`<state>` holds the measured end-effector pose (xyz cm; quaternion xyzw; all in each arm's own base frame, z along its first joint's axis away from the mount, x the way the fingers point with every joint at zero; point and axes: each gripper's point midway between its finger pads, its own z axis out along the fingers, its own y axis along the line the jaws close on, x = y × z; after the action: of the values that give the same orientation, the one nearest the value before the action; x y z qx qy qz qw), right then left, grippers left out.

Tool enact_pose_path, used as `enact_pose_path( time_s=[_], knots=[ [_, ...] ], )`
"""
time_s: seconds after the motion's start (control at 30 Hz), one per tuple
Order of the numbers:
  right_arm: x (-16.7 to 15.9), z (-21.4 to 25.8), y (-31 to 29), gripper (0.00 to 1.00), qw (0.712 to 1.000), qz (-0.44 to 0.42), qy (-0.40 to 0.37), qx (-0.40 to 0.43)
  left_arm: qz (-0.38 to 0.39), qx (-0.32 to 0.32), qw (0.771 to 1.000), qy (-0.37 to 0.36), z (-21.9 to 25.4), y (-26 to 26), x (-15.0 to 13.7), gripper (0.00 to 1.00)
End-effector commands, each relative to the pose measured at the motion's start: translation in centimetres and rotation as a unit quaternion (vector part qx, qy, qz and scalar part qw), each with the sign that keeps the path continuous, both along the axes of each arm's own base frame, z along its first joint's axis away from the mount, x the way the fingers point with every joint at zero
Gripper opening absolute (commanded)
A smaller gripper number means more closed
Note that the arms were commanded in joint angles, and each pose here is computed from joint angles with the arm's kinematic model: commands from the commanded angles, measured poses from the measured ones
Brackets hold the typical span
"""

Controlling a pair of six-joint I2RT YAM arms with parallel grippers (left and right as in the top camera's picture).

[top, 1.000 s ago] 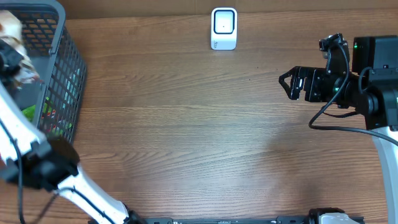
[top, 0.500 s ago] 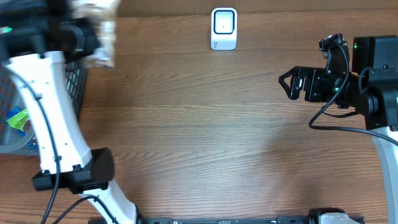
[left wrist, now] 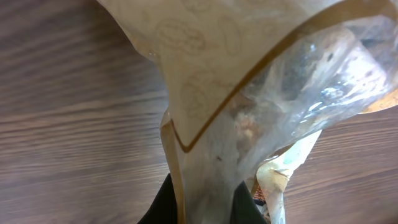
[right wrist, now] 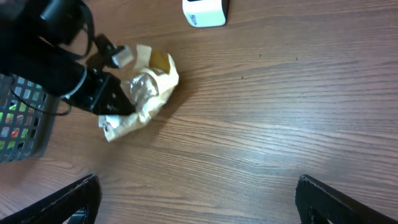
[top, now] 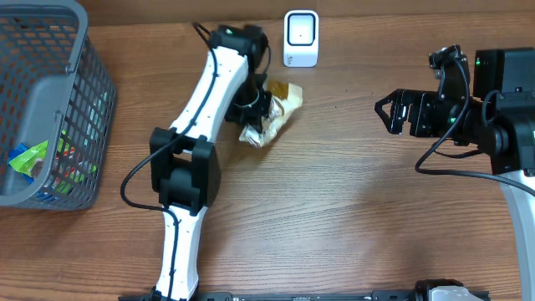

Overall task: Scan the item barcode
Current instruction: 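Carry the beige bag out and drop it on the table centre, then grasp the green snack packet in the basket and place it on the table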

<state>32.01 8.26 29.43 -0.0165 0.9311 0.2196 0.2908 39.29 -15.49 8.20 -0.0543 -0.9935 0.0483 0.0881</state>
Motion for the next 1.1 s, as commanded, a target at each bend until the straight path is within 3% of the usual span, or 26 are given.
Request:
enact_pose_path(
  time_s=[0.0, 0.03, 0.1, 0.2, 0.37, 0.5, 0.6, 0.73, 0.8, 1.07],
  knots=[
    [0.2, 1.1, 0.0, 1.00, 1.000, -0.001, -0.017, -0.002, 0.008, -0.010, 1.000, -0.019, 1.7, -0.1, 0.2, 0.15],
    [0.3, 1.1, 0.0, 1.00, 1.000, -0.001, -0.019, -0.002, -0.001, -0.009, 1.000, -0.013, 1.7, 0.0, -0.1, 0.26],
    [0.4, 1.1, 0.0, 1.00, 1.000, -0.001, -0.020, -0.002, -0.018, -0.008, 1.000, -0.001, 1.8, 0.3, -0.8, 0.33],
    [0.3, 1.1, 0.0, 1.00, 1.000, -0.001, -0.019, -0.002, -0.020, 0.005, 0.999, 0.024, 2.5, 1.2, -2.1, 0.04],
    [0.3, 1.1, 0.0, 1.00, 1.000, -0.001, -0.018, -0.002, -0.012, -0.004, 1.000, -0.022, 6.2, 2.1, -1.9, 0.04],
    [0.3, 1.1, 0.0, 1.00, 1.000, -0.001, -0.019, -0.002, 0.025, -0.005, 0.992, -0.127, 13.0, 5.1, -1.0, 0.07],
    [0.3, 1.1, 0.0, 1.00, 1.000, -0.001, -0.019, -0.002, 0.087, 0.020, 0.970, -0.227, 18.8, 9.5, -0.3, 0.25],
    [0.3, 1.1, 0.0, 1.00, 1.000, -0.001, -0.019, -0.002, 0.208, 0.077, 0.913, -0.342, 25.1, 18.2, 0.0, 0.72],
    [0.3, 1.1, 0.0, 1.00, 1.000, -0.001, -0.017, -0.002, 0.287, 0.096, 0.877, -0.372, 27.0, 23.8, -0.9, 0.89],
    [0.2, 1.1, 0.2, 1.00, 1.000, 0.002, -0.017, 0.002, 0.494, 0.142, 0.803, -0.301, 23.5, 38.9, -6.2, 0.99]
  ],
)
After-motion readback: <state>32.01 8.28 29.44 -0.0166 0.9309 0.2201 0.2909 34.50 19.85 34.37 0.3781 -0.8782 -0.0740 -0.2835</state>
